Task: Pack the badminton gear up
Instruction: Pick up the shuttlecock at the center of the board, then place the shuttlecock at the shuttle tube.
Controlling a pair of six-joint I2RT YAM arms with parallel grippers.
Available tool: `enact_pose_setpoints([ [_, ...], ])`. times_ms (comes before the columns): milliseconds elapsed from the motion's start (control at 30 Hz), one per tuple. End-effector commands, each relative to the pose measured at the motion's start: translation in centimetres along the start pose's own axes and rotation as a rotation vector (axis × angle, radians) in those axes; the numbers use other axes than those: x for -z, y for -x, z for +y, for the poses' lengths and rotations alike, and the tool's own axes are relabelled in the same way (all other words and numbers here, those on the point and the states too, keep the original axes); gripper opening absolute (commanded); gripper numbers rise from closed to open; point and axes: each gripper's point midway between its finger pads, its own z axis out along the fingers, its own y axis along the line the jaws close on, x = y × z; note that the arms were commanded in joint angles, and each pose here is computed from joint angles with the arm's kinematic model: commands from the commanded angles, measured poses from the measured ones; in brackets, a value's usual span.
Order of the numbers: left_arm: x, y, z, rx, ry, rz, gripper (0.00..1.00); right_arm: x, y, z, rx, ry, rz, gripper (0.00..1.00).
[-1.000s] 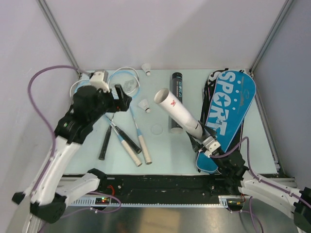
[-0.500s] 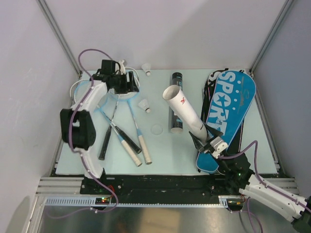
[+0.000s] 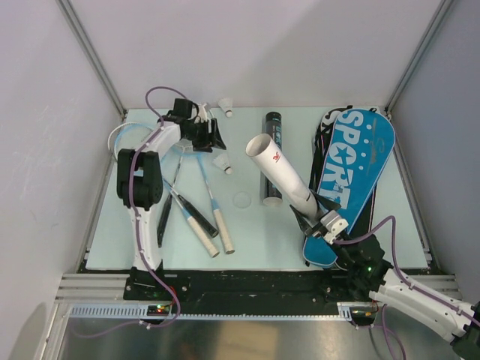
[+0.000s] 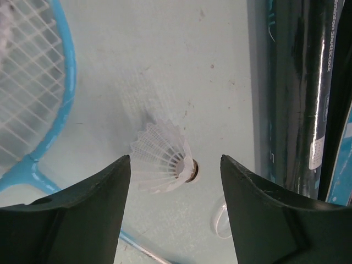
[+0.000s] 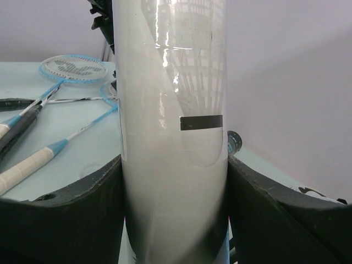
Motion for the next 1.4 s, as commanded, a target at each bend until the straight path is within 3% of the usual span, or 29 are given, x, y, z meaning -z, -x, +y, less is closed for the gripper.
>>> enact_pose_setpoints([
  [0, -1.5, -1.6, -1.2, -0.015, -0.072, 0.048, 0.68, -0.9, 4.2, -1.8, -0.013, -0.055, -0.111, 0.36],
  [100, -2.2, -2.6, -1.4, -0.021, -0.089, 0.077, 0.58, -0.8, 3.9, -1.7, -0.012, -0.056, -0.1, 0.36],
  [400, 0.1, -2.2, -3.0, -0.032, -0.083, 0.045, 0.03, -0.6, 3.8, -1.9, -0.022, -0.061, -0.089, 0.35],
  [633, 5.2, -0.9, -6.5, -0.016, -0.1, -0.044, 0.0, -0.7, 3.1, -1.3, -0.025, -0.034, -0.06, 0.36],
  [833, 12.4, 1.3, -11.3, -0.039, -0.129, -0.201, 0.0, -0.8, 2.7, -0.3, -0.033, 0.01, -0.039, 0.36],
  [1000, 19.4, 2.1, -15.3, -0.097, -0.151, -0.358, 0.0, -1.1, 0.6, 0.9, -0.004, 0.067, 0.053, 0.36],
  [1233, 28.2, -0.5, -19.9, -0.196, -0.194, -0.537, 0.0, -1.0, -0.8, 2.7, 0.02, 0.146, 0.127, 0.38],
  [1367, 31.1, -3.4, -21.6, -0.238, -0.24, -0.579, 0.0, -1.2, -1.3, 3.2, 0.042, 0.175, 0.151, 0.38],
])
